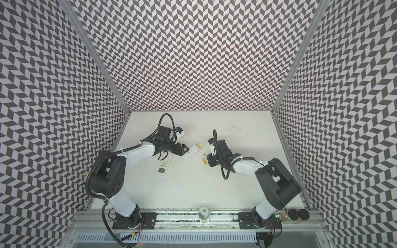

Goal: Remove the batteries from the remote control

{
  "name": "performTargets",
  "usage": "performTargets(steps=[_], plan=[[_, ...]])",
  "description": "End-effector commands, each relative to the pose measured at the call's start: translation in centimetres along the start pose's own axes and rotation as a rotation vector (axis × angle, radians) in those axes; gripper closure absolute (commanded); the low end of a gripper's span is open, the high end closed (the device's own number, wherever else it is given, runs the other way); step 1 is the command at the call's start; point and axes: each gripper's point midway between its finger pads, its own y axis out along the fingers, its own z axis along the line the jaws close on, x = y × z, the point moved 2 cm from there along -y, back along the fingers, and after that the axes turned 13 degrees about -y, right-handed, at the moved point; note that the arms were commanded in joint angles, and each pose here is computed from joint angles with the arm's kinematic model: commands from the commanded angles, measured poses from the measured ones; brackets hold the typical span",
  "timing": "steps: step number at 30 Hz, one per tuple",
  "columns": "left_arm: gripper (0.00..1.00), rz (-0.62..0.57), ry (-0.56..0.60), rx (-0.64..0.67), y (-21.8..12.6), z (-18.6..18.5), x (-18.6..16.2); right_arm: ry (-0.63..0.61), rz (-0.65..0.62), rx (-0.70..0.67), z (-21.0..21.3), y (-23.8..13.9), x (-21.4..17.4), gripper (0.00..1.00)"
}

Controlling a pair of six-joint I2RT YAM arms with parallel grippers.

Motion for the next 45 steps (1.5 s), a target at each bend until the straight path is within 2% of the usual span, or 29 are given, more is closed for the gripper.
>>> performTargets(steps=[1,4,13,23,27,35,38,40,42,45], plan=[[0.16,0.048,-0.010,-0.063,0.8,-0.8,-0.2,-0.010,-0.038,-0.020,-0.3,0.9,1.6,1.00],[0.16,0.091,-0.014,-0.102,1.8,-1.2,-0.7,-0.017,-0.035,-0.018,-0.5,2.0,2.2,1.00],[0.16,0.144,-0.062,-0.071,3.3,-0.5,-2.3,-0.042,-0.062,0.000,-0.9,4.6,5.3,1.00],[0.16,0.228,-0.155,-0.289,3.6,-5.0,-5.3,-0.113,-0.071,0.135,0.9,6.8,7.3,1.00],[0.17,0.226,-0.166,-0.308,3.1,-5.6,-5.5,-0.138,-0.078,0.149,1.1,6.5,7.6,1.00],[0.12,0.024,-0.071,-0.230,-2.2,-3.6,-2.2,-0.120,-0.167,-0.010,-1.9,1.9,11.0,1.00],[0.12,-0.048,-0.047,-0.169,-3.8,-1.9,0.3,-0.102,-0.172,-0.001,-1.6,0.8,11.4,1.00],[0.12,-0.089,-0.054,-0.124,-4.2,-0.4,1.8,-0.081,-0.174,0.053,-0.6,0.3,11.5,1.00],[0.14,-0.093,-0.080,-0.095,-3.7,1.0,3.0,-0.080,-0.171,0.093,0.8,0.0,11.2,1.00],[0.15,-0.019,-0.115,-0.093,-1.9,1.9,3.9,-0.086,-0.140,0.123,2.4,-0.2,10.6,1.00]])
